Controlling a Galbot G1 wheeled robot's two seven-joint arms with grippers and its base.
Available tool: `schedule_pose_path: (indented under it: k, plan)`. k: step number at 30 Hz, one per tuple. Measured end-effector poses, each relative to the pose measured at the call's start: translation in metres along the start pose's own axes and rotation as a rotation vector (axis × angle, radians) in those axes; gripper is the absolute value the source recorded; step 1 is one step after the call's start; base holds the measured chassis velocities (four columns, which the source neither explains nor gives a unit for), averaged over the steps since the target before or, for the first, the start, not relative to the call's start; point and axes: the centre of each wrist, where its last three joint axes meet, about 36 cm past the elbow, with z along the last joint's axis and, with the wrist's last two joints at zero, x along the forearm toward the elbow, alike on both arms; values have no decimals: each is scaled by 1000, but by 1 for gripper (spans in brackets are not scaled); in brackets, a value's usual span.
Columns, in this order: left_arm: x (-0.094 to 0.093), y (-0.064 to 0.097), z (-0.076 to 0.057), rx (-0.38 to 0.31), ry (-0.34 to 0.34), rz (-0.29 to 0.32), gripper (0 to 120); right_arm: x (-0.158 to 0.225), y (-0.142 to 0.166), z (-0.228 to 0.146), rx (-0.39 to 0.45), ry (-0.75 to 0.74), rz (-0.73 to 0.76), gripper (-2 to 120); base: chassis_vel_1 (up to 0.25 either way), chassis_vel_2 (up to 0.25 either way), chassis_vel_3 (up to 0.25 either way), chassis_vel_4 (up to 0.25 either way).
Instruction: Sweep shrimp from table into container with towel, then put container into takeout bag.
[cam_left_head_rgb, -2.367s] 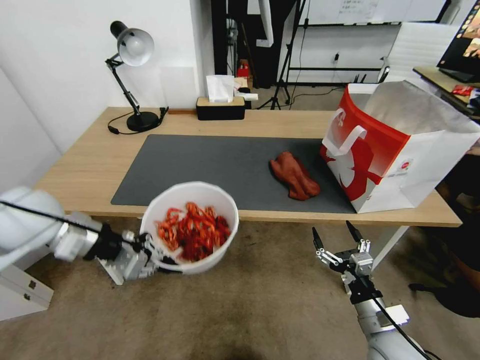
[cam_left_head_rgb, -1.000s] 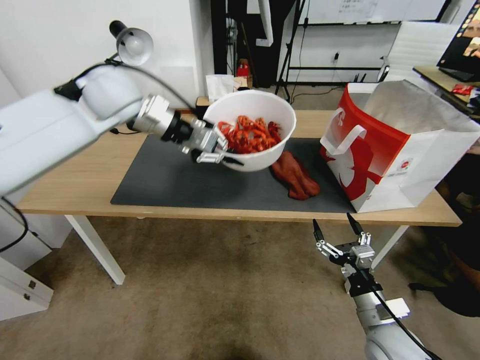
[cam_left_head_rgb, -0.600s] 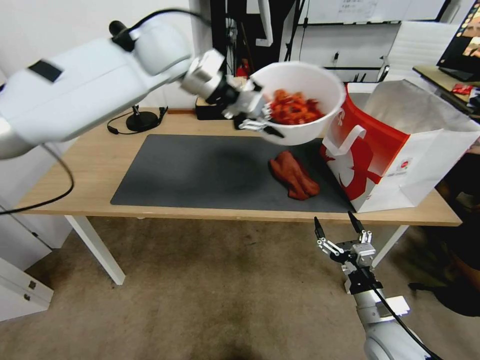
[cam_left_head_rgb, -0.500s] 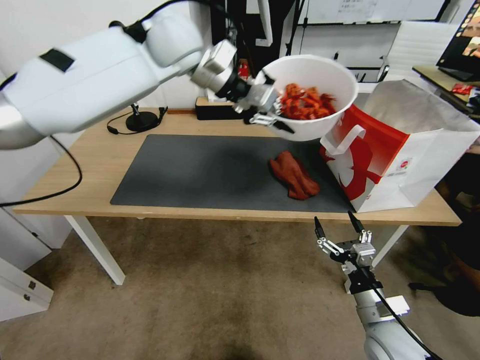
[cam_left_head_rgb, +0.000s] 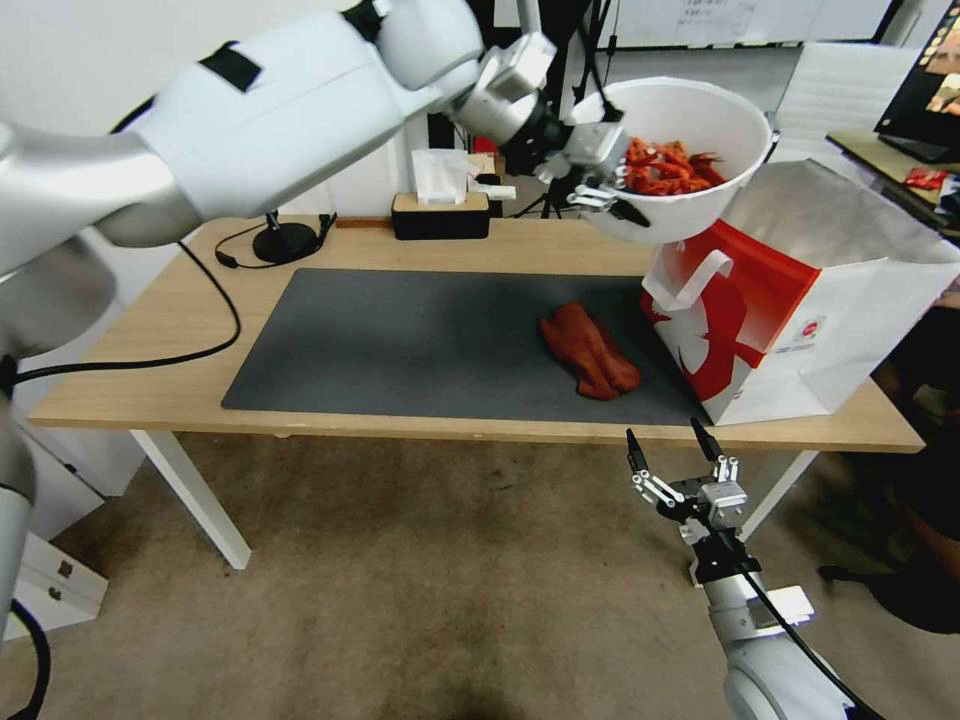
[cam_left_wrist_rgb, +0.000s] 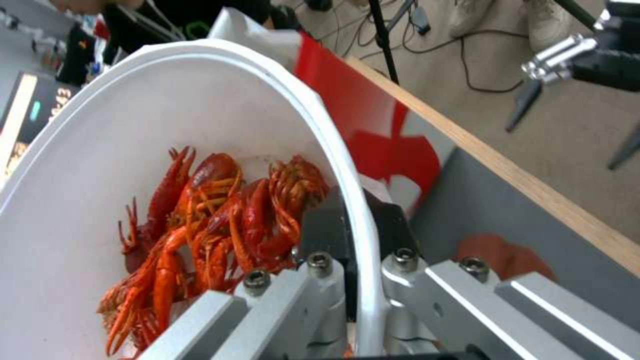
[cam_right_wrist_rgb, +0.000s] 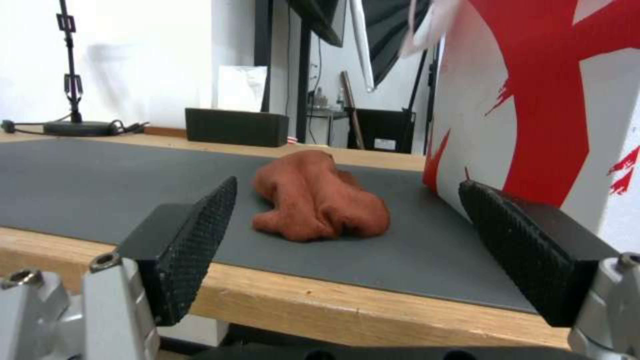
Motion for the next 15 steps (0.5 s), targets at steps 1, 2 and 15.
schedule_pose_path:
  k: [1, 2, 15]
  plan:
    - [0, 0, 0, 0, 0, 0, 0, 0, 0, 0, 0, 0, 0, 86, 0, 0, 0, 0]
    - [-5, 6, -4, -7, -3, 3, 0, 0, 0, 0, 0, -1, 0, 86, 0, 0, 0, 0]
    - [-44, 50, -27, -36, -29, -3, 0, -1, 2, -1, -7, -6, 6, 85, 0, 0, 0, 0]
